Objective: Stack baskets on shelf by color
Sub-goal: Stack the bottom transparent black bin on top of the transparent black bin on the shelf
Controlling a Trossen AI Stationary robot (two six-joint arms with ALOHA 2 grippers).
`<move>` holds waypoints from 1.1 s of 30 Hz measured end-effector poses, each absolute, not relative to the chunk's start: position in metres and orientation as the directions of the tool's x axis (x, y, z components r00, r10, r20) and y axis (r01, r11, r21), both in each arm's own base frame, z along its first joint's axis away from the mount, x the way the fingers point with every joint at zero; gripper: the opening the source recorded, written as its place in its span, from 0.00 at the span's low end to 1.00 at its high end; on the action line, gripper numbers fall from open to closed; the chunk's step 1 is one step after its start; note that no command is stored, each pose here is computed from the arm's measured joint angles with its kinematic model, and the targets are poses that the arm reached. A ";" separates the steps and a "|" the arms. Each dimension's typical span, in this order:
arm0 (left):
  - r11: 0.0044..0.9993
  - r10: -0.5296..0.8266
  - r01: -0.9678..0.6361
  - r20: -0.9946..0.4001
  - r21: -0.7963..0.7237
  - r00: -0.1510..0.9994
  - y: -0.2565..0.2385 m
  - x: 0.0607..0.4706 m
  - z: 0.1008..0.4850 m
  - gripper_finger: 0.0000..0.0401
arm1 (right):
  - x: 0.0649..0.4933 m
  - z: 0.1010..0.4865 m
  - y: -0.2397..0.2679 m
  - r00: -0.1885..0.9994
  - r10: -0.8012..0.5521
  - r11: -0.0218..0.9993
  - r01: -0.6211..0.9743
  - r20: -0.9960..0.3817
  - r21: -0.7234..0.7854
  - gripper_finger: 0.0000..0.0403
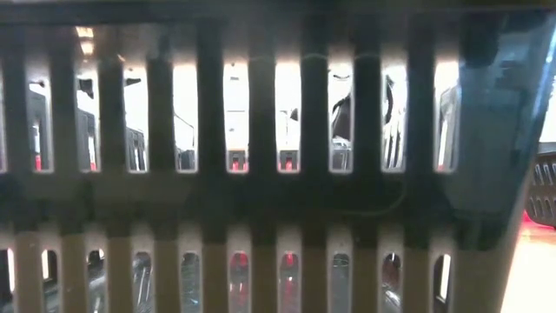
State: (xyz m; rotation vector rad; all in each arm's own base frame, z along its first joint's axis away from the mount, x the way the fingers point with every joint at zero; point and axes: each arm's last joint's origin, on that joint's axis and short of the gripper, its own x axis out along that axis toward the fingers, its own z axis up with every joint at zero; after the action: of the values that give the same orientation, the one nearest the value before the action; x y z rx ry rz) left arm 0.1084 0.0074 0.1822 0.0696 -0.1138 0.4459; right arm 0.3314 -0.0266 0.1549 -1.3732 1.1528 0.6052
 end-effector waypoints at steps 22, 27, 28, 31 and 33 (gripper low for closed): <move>0.899 0.428 -0.436 0.128 0.043 0.895 0.008 0.108 0.183 0.26 | 0.314 0.261 0.032 0.791 0.009 0.440 -0.552 -0.612 -0.708 0.00; 0.896 0.434 -0.442 0.127 0.047 0.892 0.008 0.108 0.182 0.26 | 0.312 0.320 0.006 0.796 -0.419 0.685 -0.039 -0.437 -0.727 0.00; 0.895 0.434 -0.443 0.127 0.050 0.892 0.008 0.108 0.182 0.26 | 0.310 0.331 -0.001 0.772 -0.446 0.702 -0.012 -0.452 -0.712 0.00; 0.894 0.436 -0.445 0.133 0.048 0.890 0.008 0.108 0.183 0.26 | 0.311 0.355 -0.024 0.688 -0.477 0.773 0.031 -0.547 -0.634 0.00; 0.894 0.436 -0.446 0.139 0.045 0.889 0.008 0.108 0.184 0.26 | 0.315 0.366 -0.042 0.631 -0.488 0.810 0.071 -0.603 -0.582 0.00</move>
State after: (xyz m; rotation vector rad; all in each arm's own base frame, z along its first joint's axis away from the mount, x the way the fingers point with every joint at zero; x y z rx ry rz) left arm 0.1081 0.0078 0.1837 0.0767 -0.1265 0.4584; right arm 0.3149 -0.0422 0.3661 -0.5494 0.8339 -0.3392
